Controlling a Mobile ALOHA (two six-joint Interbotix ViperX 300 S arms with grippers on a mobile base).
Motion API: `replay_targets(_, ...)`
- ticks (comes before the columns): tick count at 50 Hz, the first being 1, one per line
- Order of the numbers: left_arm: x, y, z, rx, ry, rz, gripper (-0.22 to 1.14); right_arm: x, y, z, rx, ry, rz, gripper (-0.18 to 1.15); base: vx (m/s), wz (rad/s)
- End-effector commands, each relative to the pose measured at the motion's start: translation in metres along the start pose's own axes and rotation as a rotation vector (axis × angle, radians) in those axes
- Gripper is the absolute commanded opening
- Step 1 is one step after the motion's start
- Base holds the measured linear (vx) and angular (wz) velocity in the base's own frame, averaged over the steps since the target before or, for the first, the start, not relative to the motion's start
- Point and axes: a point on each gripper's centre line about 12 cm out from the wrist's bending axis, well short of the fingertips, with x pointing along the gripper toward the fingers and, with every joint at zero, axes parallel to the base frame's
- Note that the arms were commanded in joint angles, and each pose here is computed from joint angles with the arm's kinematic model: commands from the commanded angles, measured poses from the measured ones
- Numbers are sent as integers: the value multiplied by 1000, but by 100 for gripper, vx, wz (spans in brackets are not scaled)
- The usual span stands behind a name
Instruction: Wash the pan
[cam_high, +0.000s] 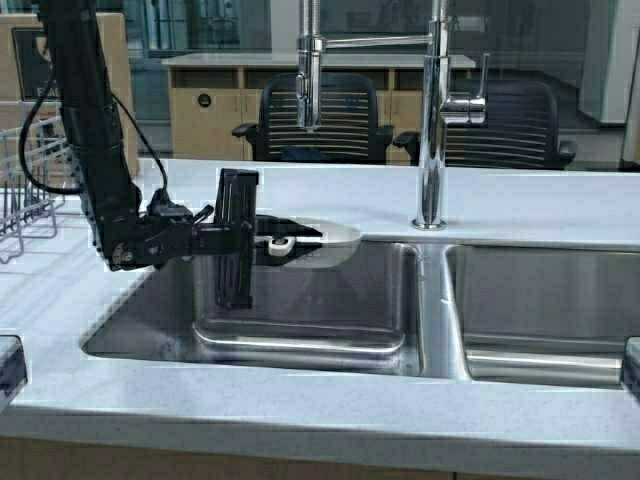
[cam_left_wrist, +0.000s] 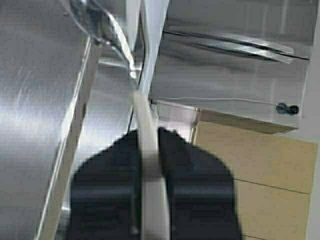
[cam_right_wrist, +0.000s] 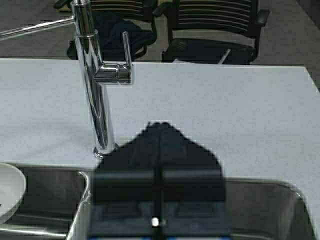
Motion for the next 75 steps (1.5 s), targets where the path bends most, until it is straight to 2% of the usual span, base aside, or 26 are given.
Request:
replay_targets(1,3,-29,-11,51,18,-98,3,11,0,8,1,9,-1,6,15,5)
replay_targets(7,-8,-28,-21,39,9,-95,3,24,1,8,6,46,1,6,15,2)
replay_targets(14,-24,-30,-27,53,-47,-92,3,51,5,24,0,54,13,7,15,-5)
replay_targets(19,-34,-32,-34,61,-50,-97,3,76,13,36,-2,61,41,17,13,-10)
replay_targets(21,-37,-33,-36,60,-49,-106,3,87,19,37,-4,76,60,26,12,-9)
replay_targets(24,-41,-34,-39,55,-45,-119,3,105,25,36,-13,102,77,47,10,-5)
replay_targets(28,-45,-34,-44,48,-43,-125,3,129,36,31,-30,144,105,84,8,-3)
replay_targets(29,-47,-34,-44,47,-43,-124,3,137,39,28,-34,156,113,97,7,-3)
replay_targets(31,-50,-33,-46,44,-45,-121,3,148,44,24,-36,173,122,110,7,-2)
replay_targets(32,-51,-33,-47,42,-45,-120,3,153,47,22,-39,181,129,111,6,-3)
replay_targets(38,-57,-30,-51,34,-46,-108,3,177,55,12,-45,215,142,102,5,-2)
replay_targets(62,-56,-29,-49,37,-53,-115,3,259,68,2,-100,225,161,104,1,0)
replay_targets(75,-58,-28,-50,34,-53,-109,3,299,71,-16,-104,271,155,104,0,0)
